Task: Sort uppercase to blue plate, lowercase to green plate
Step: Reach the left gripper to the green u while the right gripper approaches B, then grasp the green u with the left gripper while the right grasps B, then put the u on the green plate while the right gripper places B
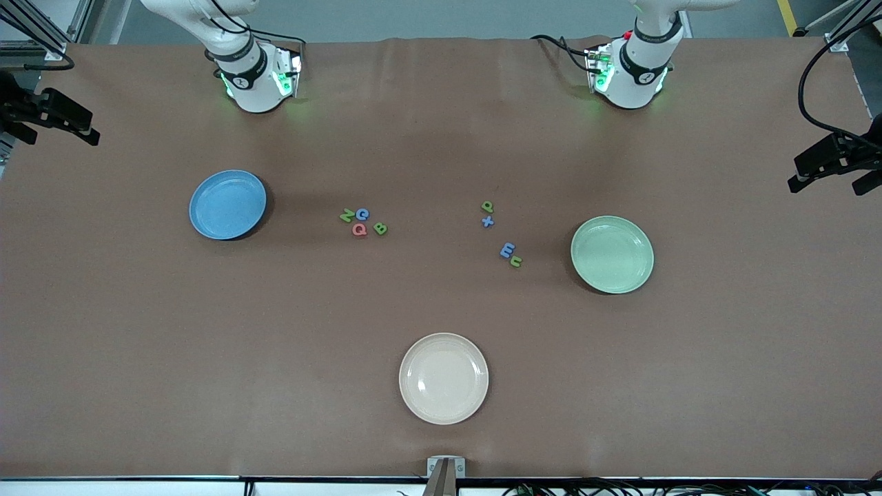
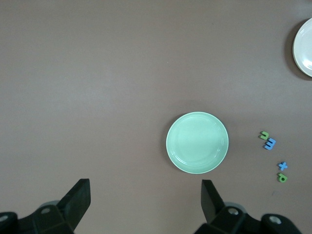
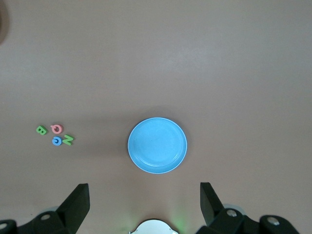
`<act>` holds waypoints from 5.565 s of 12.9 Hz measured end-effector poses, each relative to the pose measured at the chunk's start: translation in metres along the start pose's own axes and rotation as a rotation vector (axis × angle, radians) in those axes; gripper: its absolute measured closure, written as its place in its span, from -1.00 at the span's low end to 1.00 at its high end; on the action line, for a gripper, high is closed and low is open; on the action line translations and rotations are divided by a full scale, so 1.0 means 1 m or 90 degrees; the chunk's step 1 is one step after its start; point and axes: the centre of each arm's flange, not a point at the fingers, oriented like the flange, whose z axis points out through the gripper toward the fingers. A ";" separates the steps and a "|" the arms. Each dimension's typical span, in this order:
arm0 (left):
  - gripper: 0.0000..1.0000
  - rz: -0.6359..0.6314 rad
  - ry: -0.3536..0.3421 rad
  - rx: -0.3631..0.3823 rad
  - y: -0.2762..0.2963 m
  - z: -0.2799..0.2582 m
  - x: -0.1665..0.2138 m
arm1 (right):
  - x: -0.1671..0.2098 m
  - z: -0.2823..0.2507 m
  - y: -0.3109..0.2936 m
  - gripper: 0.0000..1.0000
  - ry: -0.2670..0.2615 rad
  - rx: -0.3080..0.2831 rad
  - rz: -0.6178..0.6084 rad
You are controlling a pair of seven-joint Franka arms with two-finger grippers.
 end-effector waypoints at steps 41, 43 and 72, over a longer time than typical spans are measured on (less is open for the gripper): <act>-0.95 -0.663 -0.086 0.060 0.361 0.468 -0.044 | -0.008 0.355 -0.227 -1.00 0.001 0.055 0.238; -0.81 -0.663 -0.085 0.060 0.361 0.472 -0.045 | -0.012 0.387 -0.251 -1.00 0.002 0.050 0.250; 0.48 -0.344 -0.149 0.083 0.178 0.412 -0.074 | -0.041 0.484 -0.378 0.12 -0.002 0.037 0.518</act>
